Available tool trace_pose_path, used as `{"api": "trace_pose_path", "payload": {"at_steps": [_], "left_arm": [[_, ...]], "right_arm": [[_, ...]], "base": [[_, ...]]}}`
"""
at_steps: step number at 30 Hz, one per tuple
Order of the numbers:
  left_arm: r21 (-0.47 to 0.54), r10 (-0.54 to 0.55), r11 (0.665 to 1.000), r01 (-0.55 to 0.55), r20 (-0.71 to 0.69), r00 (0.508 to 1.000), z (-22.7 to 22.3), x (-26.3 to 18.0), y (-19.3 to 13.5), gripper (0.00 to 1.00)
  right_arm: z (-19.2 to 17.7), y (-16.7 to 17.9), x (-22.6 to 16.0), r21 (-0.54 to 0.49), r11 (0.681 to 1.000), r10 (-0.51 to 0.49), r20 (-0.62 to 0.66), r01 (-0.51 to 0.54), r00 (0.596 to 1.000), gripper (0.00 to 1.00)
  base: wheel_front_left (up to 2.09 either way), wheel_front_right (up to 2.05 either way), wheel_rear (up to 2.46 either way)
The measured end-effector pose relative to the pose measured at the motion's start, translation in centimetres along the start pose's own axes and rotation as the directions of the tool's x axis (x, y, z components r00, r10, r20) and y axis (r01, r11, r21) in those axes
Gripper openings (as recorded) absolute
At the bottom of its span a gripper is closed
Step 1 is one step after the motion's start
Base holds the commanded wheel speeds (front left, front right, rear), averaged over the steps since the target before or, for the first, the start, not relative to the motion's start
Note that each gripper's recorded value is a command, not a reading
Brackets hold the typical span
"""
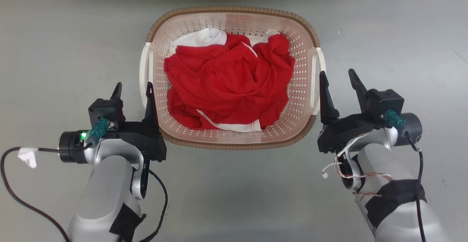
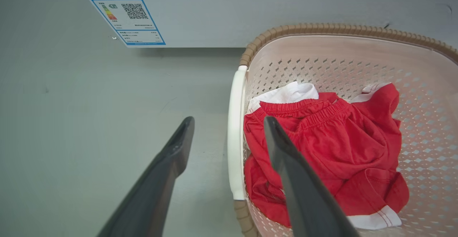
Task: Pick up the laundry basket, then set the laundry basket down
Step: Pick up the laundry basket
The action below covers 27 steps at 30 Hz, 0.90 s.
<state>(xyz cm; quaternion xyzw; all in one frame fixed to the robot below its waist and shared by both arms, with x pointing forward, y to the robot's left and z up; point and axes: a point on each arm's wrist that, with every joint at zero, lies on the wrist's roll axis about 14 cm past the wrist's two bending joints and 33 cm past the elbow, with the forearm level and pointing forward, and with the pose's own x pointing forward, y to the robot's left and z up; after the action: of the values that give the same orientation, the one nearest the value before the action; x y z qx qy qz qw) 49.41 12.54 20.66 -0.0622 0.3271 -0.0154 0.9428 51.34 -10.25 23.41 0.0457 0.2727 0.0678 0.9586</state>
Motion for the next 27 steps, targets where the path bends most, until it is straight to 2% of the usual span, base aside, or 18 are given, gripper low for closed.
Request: {"api": "trace_pose_path", "payload": {"at_steps": [14,27], "left_arm": [[0.001,-0.006,1.0,0.007,-0.141,0.99,-4.7,1.8,0.4,1.0],[0.021,-0.029,0.999,0.033,-0.165,0.986,-4.8,3.0,0.2,1.0]], "right_arm": [[-4.4,0.2,1.9,-0.026,0.999,0.023,-0.113,-0.026,0.993,1.0],[-6.4,1.5,2.5,-0.035,0.997,0.068,-0.179,-0.075,0.981,1.0]], "base": [[0.0,0.0,0.0],[0.0,0.0,0.0]]}}
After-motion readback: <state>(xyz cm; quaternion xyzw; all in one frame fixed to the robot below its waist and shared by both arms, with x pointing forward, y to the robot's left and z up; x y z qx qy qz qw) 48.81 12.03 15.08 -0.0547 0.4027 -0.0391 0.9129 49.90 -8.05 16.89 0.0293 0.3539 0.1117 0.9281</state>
